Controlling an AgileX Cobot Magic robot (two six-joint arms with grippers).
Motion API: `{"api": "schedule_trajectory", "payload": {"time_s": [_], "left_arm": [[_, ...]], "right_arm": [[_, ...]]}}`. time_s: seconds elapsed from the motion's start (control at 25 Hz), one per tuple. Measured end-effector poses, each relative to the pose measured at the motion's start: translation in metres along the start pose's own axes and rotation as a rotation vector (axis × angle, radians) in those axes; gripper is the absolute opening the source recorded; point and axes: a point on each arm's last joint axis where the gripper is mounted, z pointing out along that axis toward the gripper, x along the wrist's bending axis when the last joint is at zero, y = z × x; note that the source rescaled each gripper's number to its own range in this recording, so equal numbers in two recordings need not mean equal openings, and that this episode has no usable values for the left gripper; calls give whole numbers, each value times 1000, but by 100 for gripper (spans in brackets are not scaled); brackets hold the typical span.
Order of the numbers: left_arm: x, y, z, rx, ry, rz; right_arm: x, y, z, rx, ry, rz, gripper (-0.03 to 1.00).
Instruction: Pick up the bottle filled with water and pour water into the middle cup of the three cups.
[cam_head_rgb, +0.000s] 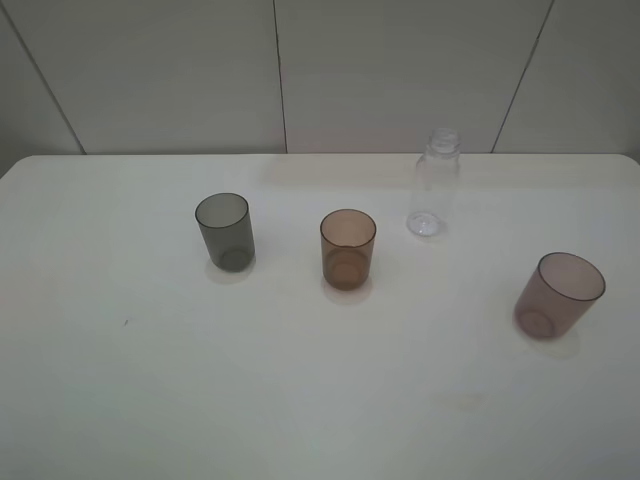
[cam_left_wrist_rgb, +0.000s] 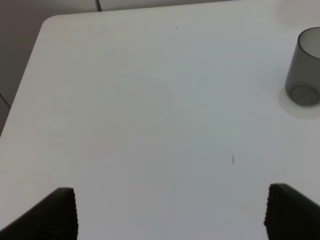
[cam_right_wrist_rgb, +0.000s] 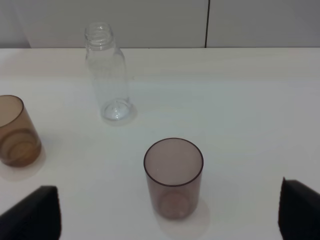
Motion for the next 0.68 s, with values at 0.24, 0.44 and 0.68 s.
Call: {"api": "schedule_trajectory", "payload": {"time_s": [0.24,0.44,0.68], "left_arm": [[0,0,0,0,0,0],[0,0,0,0,0,0],[0,0,0,0,0,0]], "right_arm": [[0,0,0,0,0,0,82],[0,0,0,0,0,0,82],[0,0,0,0,0,0,82]]}}
